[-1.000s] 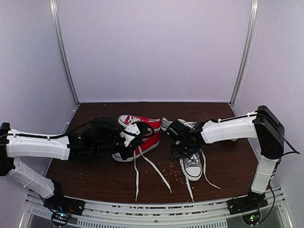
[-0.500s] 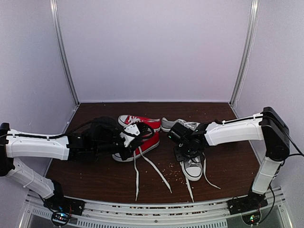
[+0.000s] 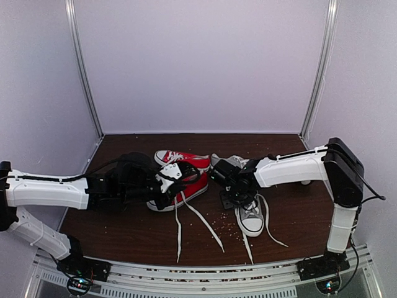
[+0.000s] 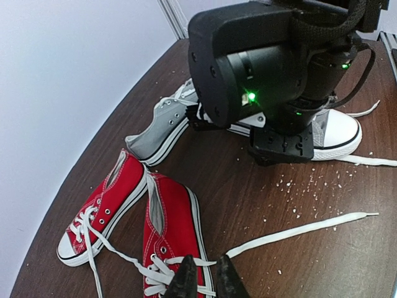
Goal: Tie the shoes
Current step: Pick up the shoelace from the shoe.
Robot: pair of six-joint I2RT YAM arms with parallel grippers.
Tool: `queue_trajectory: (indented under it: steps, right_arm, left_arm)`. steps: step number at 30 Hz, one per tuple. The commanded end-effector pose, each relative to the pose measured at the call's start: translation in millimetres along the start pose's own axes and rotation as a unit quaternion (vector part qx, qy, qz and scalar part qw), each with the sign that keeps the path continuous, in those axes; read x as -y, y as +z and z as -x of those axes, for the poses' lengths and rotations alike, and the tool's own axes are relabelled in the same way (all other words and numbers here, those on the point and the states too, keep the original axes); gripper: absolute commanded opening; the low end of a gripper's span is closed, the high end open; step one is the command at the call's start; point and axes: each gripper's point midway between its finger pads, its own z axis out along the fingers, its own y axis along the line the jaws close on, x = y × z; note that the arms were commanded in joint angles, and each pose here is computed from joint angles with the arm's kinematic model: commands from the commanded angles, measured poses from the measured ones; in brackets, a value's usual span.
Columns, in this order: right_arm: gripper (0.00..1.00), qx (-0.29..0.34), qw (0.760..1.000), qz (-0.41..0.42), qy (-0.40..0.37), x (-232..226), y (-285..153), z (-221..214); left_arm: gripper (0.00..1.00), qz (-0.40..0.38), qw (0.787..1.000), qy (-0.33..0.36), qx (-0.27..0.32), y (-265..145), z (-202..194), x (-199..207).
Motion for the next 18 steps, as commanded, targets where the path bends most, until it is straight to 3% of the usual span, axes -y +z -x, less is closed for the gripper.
queue_trajectory:
  steps: [1,9,11,15,18]
  right_arm:
    - [0.37,-0.003,1.000,-0.013,-0.008,4,7,-1]
    - [0.33,-0.005,1.000,0.000,-0.005,-4,17,3]
    - [0.25,-0.004,1.000,0.000,-0.002,-2,20,4]
    - [0.00,0.001,1.000,0.019,-0.003,-2,18,12]
    - [0.00,0.015,0.999,0.042,-0.002,-2,7,20]
  left_arm:
    - [0.12,0.012,0.999,0.004,0.036,-11,14,-7]
    - [0.12,0.014,0.999,0.008,0.037,-13,16,-9]
    - [0.12,0.015,0.999,0.008,0.038,-14,16,-9]
    - [0.12,0.018,0.999,0.007,0.039,-16,16,-10]
    - [0.12,0.018,0.999,0.007,0.039,-17,16,-10]
